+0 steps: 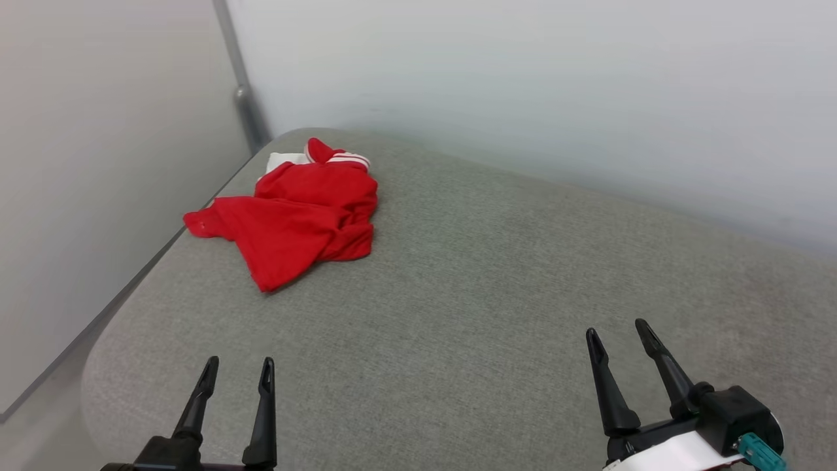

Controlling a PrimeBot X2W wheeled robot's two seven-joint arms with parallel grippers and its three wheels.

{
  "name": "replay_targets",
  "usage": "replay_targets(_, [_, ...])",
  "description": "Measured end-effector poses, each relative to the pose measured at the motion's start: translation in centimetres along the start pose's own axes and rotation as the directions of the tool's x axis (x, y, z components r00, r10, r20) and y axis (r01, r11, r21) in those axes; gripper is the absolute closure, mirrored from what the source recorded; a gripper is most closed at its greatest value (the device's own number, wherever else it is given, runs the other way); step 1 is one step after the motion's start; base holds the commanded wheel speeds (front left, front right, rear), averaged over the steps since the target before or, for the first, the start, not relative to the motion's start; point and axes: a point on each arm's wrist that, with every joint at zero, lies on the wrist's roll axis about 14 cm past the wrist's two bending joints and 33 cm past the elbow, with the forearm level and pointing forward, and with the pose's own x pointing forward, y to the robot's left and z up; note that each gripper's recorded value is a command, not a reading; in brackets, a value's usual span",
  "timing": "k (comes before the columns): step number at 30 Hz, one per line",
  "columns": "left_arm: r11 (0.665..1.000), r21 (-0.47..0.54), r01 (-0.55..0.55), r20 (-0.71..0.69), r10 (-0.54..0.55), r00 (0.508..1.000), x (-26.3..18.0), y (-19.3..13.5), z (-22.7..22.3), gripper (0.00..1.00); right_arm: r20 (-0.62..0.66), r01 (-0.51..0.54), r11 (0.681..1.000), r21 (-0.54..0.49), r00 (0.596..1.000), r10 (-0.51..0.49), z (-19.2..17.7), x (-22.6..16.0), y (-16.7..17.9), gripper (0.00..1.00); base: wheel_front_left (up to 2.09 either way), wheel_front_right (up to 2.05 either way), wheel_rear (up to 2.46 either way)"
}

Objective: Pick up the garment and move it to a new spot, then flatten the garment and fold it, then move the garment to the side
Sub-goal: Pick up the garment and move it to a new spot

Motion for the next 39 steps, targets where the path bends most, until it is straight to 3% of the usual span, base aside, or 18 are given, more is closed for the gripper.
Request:
replay_targets(9, [1.0,0.009,-0.03,-0.002,0.03,1.0,-0.8,0.8,0.1,0.0,-0.012,-0.044,0.999,0.01,0.999,0.044,-0.5,0.6,1.3,0.0,0.0,0.0,0.0])
replay_targets(23, [1.0,0.005,-0.012,-0.006,0.012,1.0,0.0,0.3,0.1,0.0,-0.008,-0.021,1.0,0.007,1.0,0.021,-0.5,0.5,0.4,0.0,0.0,0.0,0.0])
replay_targets(33, [0.99,0.061,0.129,0.021,-0.13,0.991,7.9,-1.5,1.1,0.0,-0.004,0.046,0.999,-0.027,0.999,-0.046,-1.8,2.1,-3.4,0.0,0.0,0.0,0.0])
replay_targets(39, [0.964,0.133,0.231,-0.088,-0.221,0.971,15.1,-0.4,-0.8,0.0,-0.012,0.101,0.995,-0.025,0.995,-0.102,-3.4,2.9,-6.3,0.0,0.0,0.0,0.0])
